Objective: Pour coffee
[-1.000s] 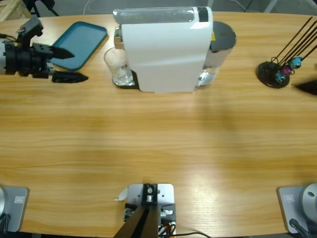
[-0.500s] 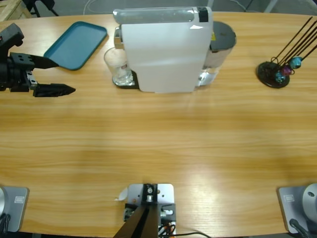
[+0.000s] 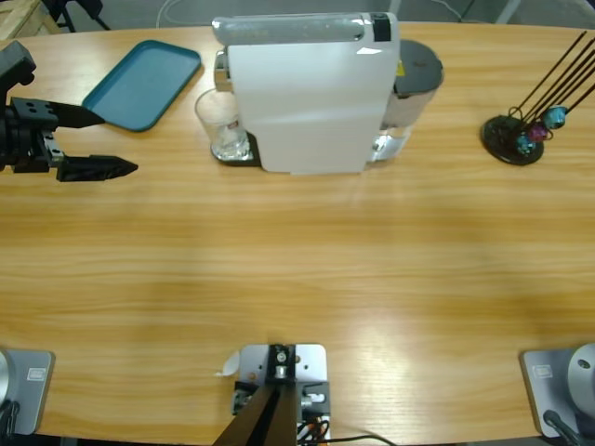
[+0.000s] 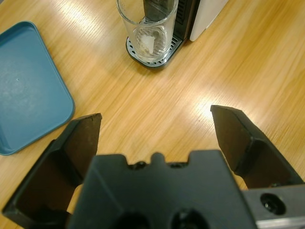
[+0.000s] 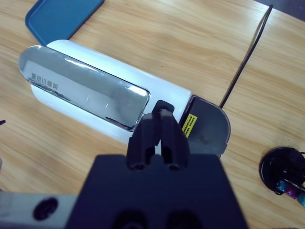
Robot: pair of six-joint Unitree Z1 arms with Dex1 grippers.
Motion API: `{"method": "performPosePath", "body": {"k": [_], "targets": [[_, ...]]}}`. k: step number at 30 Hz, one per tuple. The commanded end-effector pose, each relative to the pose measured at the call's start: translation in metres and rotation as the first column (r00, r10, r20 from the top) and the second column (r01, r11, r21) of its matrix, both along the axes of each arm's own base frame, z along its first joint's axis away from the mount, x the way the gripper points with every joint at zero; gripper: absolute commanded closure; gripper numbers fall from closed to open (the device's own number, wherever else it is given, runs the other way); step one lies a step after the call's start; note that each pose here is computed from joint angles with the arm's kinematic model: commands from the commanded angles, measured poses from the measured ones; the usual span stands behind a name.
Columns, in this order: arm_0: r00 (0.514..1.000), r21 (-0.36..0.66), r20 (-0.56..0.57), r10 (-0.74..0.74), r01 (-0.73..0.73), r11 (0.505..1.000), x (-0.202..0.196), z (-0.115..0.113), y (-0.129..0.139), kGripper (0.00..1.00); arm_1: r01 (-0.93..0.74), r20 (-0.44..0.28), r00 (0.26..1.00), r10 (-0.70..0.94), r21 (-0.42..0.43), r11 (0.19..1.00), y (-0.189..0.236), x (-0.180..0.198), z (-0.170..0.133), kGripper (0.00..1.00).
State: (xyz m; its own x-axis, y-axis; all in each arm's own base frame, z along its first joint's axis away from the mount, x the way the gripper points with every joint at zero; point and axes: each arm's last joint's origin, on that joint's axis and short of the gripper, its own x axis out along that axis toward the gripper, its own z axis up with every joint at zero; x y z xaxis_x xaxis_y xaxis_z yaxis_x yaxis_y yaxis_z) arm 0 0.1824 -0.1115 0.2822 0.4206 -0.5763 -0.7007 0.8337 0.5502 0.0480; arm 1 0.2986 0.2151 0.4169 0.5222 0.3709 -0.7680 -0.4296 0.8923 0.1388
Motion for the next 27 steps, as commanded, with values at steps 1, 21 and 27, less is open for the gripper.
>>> {"method": "performPosePath", "body": {"k": [1, 21, 27], "targets": [[1.0, 0.016, -0.03, -0.001, 0.001, 1.0, -0.011, -0.008, 0.003, 0.0, -0.006, -0.072, 0.997, 0.003, -0.048, 0.999, 0.007, 0.017, -0.029, 1.0], [0.998, 0.027, -0.059, -0.003, 0.004, 1.0, -0.006, -0.015, 0.0, 0.0, 0.001, -0.11, 0.994, -0.009, -0.071, 0.997, 0.003, 0.022, -0.047, 1.0], [0.997, 0.03, -0.079, -0.01, 0.012, 0.999, -0.004, -0.019, -0.001, 0.0, -0.004, -0.093, 0.996, -0.003, -0.071, 0.997, 0.002, 0.02, -0.042, 1.0]]}}
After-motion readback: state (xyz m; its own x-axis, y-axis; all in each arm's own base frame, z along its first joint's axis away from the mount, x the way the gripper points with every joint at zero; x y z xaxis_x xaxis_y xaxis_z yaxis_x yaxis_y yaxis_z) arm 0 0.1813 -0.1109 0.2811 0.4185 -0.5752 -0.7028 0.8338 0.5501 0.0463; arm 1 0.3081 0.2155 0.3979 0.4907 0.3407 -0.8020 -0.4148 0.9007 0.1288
